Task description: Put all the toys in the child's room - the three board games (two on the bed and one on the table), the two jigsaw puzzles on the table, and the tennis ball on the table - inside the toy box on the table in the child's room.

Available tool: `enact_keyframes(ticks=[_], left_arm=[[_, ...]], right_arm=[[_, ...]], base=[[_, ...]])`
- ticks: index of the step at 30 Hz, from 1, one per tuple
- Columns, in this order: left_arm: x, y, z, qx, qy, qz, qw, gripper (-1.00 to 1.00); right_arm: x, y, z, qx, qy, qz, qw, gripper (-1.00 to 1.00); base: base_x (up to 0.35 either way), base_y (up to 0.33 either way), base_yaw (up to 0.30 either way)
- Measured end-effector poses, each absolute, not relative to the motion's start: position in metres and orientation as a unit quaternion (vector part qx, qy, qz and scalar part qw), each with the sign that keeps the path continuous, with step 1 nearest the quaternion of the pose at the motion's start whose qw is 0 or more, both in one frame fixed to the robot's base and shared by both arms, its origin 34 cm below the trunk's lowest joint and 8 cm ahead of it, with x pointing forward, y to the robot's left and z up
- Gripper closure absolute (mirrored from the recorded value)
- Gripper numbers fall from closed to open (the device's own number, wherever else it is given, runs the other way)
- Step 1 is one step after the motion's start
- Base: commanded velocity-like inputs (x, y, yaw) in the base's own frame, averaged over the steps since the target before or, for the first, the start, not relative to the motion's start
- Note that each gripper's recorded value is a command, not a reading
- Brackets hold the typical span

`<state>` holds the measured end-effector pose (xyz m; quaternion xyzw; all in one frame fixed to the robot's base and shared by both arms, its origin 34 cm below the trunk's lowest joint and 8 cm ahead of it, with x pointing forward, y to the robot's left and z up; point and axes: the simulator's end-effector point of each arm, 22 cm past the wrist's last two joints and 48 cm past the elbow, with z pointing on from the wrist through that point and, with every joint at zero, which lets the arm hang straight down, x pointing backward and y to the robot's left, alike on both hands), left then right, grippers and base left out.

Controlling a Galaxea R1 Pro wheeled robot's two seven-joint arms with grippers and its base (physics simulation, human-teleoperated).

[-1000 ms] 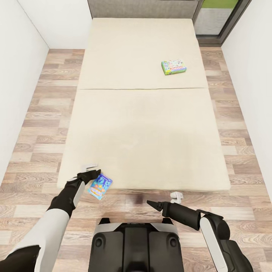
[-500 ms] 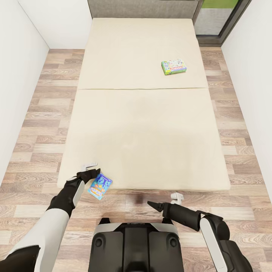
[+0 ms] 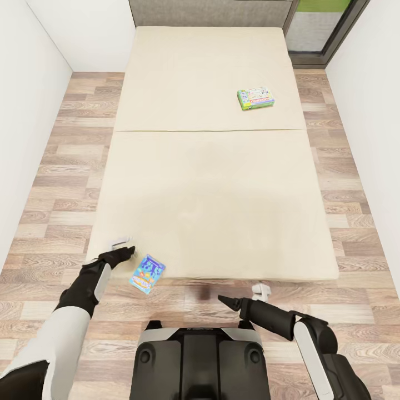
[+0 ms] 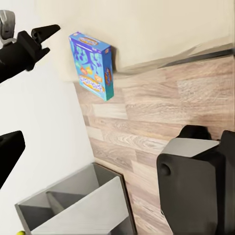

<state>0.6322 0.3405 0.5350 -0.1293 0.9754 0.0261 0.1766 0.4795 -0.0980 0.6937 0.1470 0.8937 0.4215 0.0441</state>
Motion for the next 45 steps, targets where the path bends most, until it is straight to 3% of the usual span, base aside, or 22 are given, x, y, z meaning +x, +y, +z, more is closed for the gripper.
enact_keyframes(ticks=[4,19,31,45], left_arm=[[0.625,0.379,0.542,-0.174,0.971,0.020,0.161,-1.00],[0.626,0.423,0.581,-0.205,0.957,-0.123,0.163,-1.00],[0.606,0.403,0.622,-0.206,0.925,-0.279,0.158,-1.00],[0.603,0.391,0.641,-0.199,0.906,-0.336,0.162,-1.00]], right_arm=[[0.461,-0.098,0.680,0.160,0.895,0.417,0.018,-1.00],[0.445,-0.098,0.667,0.171,0.895,0.412,-0.001,-1.00],[0.432,-0.099,0.650,0.185,0.894,0.408,0.005,-1.00],[0.429,-0.095,0.649,0.188,0.892,0.411,0.001,-1.00]], base=[[0.000,0.000,0.000],[0.000,0.000,0.000],[0.000,0.000,0.000],[0.000,0.107,0.000]])
